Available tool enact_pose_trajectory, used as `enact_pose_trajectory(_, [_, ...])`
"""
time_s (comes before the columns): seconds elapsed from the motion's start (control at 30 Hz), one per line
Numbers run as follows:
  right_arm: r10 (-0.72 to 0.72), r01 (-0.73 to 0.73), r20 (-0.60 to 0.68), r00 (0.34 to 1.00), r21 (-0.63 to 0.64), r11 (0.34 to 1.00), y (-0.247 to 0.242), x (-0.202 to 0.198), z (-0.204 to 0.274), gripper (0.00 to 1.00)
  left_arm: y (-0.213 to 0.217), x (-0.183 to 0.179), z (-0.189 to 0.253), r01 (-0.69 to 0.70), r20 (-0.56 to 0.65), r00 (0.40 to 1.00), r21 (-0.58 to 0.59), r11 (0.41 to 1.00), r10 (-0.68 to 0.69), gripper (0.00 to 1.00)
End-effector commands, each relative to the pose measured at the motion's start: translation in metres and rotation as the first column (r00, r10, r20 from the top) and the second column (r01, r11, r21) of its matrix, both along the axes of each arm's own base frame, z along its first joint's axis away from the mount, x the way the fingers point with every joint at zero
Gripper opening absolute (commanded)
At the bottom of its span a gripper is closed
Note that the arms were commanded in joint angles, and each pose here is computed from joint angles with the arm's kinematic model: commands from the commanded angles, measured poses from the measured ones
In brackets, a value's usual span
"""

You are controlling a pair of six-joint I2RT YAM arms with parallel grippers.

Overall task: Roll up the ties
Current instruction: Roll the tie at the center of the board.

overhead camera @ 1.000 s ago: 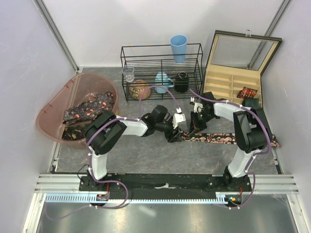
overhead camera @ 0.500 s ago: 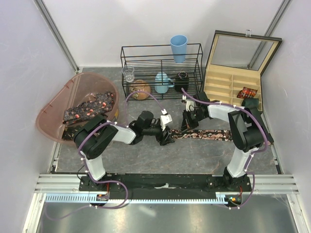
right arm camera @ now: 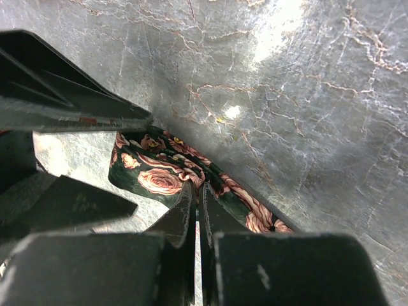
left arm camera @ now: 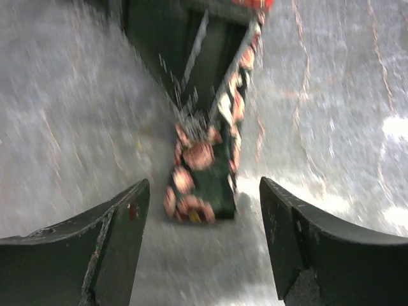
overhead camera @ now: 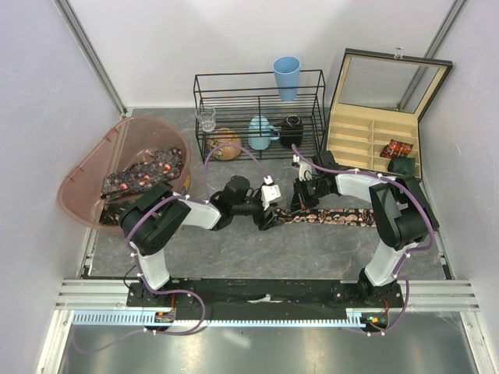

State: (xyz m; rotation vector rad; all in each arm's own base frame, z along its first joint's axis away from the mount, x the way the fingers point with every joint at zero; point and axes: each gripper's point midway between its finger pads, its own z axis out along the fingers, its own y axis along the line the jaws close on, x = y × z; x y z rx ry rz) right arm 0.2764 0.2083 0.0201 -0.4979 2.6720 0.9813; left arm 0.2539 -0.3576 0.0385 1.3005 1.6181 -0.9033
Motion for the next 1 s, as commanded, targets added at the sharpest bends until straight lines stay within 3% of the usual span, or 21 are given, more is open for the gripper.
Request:
enact_pose_trajectory(0.0, [0.022, -0.025, -0.022, 1.000, -0.152, 0.988, -0.024, -0.015, -0.033, 0.00, -0.021, 0.017, 0.015, 0.068, 0.135, 0.988, 0.028, 0.997, -0.071, 0.77])
enact_pose_trajectory(0.13, [0.027, -0.028, -0.012, 1.000, -0.145, 0.989, -0.022, -0.012, -0.028, 0.00, -0.030, 0.010, 0.009, 0.109, 0.131, 0.984, 0.069, 0.992, -0.118, 0.77])
enact_pose_trajectory(0.27, [0.021, -0.021, -0.005, 1.000, -0.131, 0.991, -0.019, -0.008, -0.020, 0.00, -0.032, 0.005, -0.002, 0.118, 0.071, 0.989, 0.115, 0.986, -0.126, 0.67])
enact_pose_trajectory(0.43, [0.020, -0.021, -0.014, 1.000, -0.110, 0.994, -0.014, -0.007, -0.012, 0.00, -0.028, 0.000, -0.017, 0.110, 0.024, 0.993, 0.159, 0.981, -0.115, 0.68])
enact_pose_trajectory(0.5, [0.022, -0.024, -0.015, 1.000, -0.094, 0.995, -0.012, -0.007, -0.007, 0.00, -0.024, -0.002, -0.028, 0.097, -0.015, 0.995, 0.190, 0.977, -0.096, 0.62])
enact_pose_trajectory(0.63, [0.016, -0.019, -0.034, 0.999, -0.082, 0.996, -0.010, -0.008, 0.000, 0.00, -0.019, 0.001, -0.040, 0.062, -0.037, 0.998, 0.224, 0.973, -0.055, 0.40])
enact_pose_trajectory(0.7, [0.007, -0.012, -0.064, 0.998, -0.079, 0.997, -0.010, -0.012, 0.003, 0.08, -0.018, 0.002, -0.041, 0.056, -0.029, 0.998, 0.231, 0.971, -0.051, 0.33])
enact_pose_trajectory(0.73, [-0.003, -0.003, -0.075, 0.997, -0.076, 0.997, -0.009, -0.011, 0.005, 0.19, -0.017, 0.001, -0.044, 0.057, -0.030, 0.998, 0.238, 0.970, -0.051, 0.30])
enact_pose_trajectory(0.83, [-0.015, 0.008, -0.102, 0.995, -0.068, 0.998, -0.008, -0.014, 0.012, 0.32, -0.015, 0.000, -0.044, 0.060, -0.021, 0.998, 0.244, 0.968, -0.056, 0.26])
enact_pose_trajectory(0.97, [-0.044, 0.037, -0.151, 0.988, -0.046, 0.998, -0.009, -0.017, 0.016, 0.33, -0.013, 0.001, -0.045, 0.056, -0.018, 0.998, 0.249, 0.967, -0.053, 0.25])
